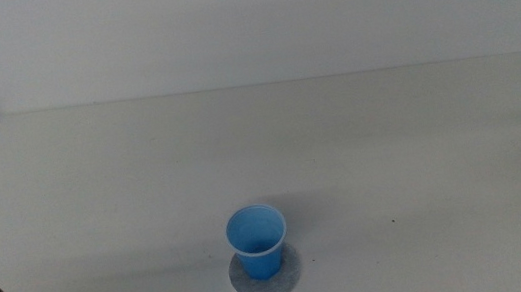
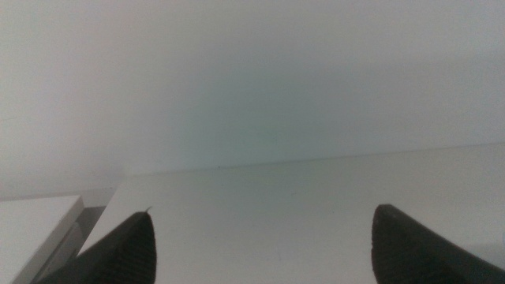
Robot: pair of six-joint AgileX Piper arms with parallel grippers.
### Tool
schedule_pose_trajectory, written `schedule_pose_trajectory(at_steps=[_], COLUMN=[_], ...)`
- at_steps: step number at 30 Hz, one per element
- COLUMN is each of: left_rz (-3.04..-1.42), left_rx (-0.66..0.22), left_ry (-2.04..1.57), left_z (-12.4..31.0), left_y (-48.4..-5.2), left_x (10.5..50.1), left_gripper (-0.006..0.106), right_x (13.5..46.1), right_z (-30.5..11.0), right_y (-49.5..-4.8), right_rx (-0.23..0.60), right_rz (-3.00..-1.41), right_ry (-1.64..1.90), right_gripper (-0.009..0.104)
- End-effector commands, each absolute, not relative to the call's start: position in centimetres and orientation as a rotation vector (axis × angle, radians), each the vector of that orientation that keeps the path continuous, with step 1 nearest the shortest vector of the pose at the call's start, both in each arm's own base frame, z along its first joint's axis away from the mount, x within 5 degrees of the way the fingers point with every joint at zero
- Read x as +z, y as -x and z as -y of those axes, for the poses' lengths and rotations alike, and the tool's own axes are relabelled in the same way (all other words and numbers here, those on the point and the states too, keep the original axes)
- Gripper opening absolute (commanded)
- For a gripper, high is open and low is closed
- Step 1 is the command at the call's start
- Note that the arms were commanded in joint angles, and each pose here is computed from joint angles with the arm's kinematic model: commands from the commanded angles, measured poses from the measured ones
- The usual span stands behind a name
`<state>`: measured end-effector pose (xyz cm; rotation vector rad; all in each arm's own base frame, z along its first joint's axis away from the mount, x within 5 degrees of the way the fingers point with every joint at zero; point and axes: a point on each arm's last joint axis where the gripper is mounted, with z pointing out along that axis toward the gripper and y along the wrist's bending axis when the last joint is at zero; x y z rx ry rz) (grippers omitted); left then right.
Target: Place an empty cup on a cup mat.
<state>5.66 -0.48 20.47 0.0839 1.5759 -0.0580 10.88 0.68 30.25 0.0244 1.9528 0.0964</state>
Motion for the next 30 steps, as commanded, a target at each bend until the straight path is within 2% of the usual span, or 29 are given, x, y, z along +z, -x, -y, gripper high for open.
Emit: schedule_pose_trajectory(at_steps=[1, 7, 19, 30], left_rz=[-1.567, -1.567, -1.567, -1.567], left_rx=[-0.064, -0.064, -0.064, -0.064], left_ry=[-0.081, -0.081, -0.081, -0.081], left_z=[0.5, 0.5, 0.5, 0.5], left_y=[-5.6, -5.6, -5.6, -5.6], left_x=[20.5, 20.5, 20.5, 20.5], left_gripper=[0.094, 0.094, 0.094, 0.094], right_x=[28.3, 23.9, 19.2, 18.5], right_z=[-0.5, -0.5, -0.2, -0.2], right_y=[-10.5, -8.8, -5.5, -5.4], right_rx=[0.078, 0.081, 0.085, 0.079], right_rz=[-1.928, -1.892, -1.743, -1.791], right_ry=[-0.018, -0.012, -0.011, -0.01], right_gripper=[0.093, 0.093, 0.093, 0.093])
